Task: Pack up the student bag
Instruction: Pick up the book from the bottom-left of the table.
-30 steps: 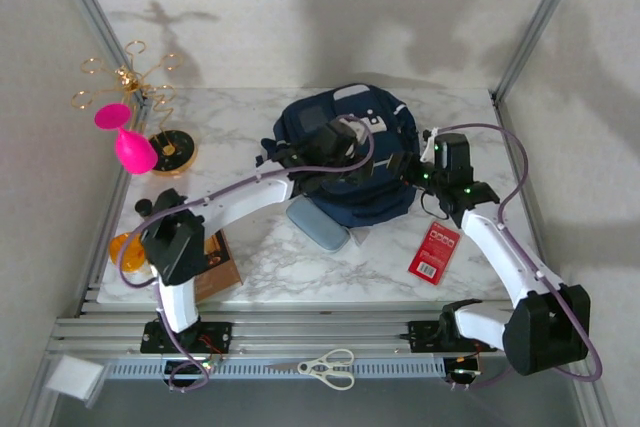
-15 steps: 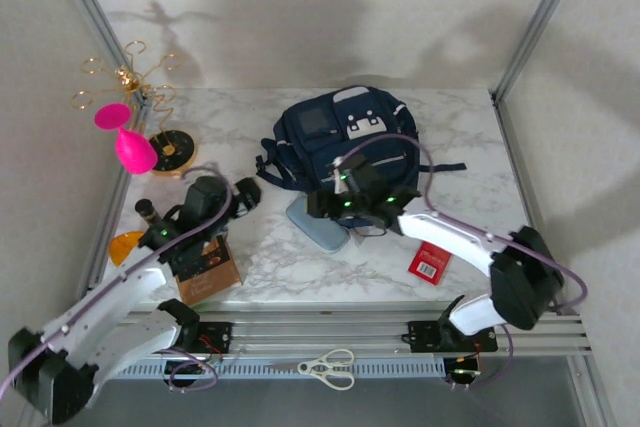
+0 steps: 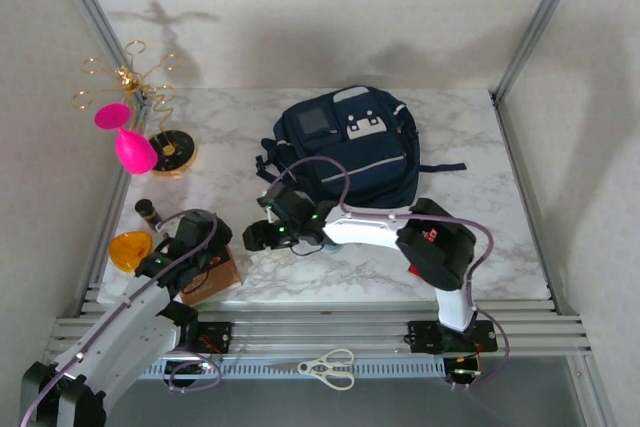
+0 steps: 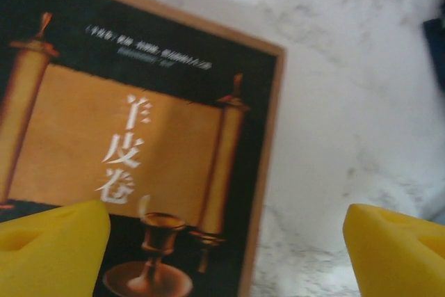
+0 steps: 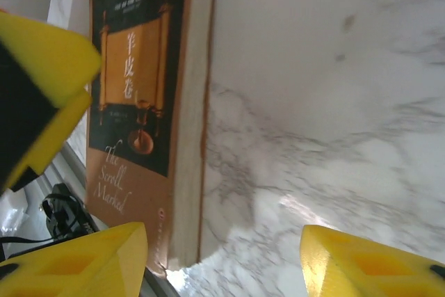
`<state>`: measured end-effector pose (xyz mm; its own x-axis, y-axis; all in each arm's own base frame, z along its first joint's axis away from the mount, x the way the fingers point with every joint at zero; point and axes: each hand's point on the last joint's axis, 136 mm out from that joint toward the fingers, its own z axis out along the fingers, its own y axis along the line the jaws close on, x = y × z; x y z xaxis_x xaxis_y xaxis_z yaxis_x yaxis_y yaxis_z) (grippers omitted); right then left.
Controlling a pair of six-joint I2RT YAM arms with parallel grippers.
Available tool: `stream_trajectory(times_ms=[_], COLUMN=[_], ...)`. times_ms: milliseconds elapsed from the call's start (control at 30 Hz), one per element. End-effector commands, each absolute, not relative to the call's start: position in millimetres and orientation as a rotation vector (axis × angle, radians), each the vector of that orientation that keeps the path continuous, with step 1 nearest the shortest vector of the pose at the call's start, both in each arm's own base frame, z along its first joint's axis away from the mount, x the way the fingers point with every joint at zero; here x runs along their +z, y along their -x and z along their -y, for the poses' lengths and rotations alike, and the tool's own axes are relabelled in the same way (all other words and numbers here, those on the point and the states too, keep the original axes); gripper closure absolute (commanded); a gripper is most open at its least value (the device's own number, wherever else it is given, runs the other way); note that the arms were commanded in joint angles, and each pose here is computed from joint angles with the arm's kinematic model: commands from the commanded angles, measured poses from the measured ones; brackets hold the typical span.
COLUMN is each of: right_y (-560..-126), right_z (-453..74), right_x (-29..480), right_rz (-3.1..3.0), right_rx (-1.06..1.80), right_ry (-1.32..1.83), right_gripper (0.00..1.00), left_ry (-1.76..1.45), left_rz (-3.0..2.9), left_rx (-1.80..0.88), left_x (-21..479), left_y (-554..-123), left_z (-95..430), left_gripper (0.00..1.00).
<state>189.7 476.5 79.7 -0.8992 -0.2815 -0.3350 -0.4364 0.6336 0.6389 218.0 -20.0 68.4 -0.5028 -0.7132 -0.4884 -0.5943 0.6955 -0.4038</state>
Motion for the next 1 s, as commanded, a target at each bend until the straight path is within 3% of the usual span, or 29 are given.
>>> stream_trajectory(times_ms=[0, 467, 533, 967], right_y=[-175, -145, -142, -144], right_z=[-504, -547, -551, -557], right_x=[79, 39, 38, 48], right_rz=[-2.667, -2.777, -2.784, -2.754], right_rx=[1.222, 1.267, 1.291, 1.305], right_ry=[0.609, 0.686, 0.694, 0.673], right_gripper=[0.43, 0.58, 0.64, 0.98], left_ry=[1.158, 1.259, 1.268, 1.275], left_rz=[-2.18, -2.194, -2.194, -2.179], left_rx=[-0.256, -0.282, -0.278, -0.351], left_x=[62, 23, 19, 14], left_y=[-216, -211, -209, -207], left_z=[9, -5, -5, 1], left_gripper=[0.21, 0.54, 0.58, 0.62])
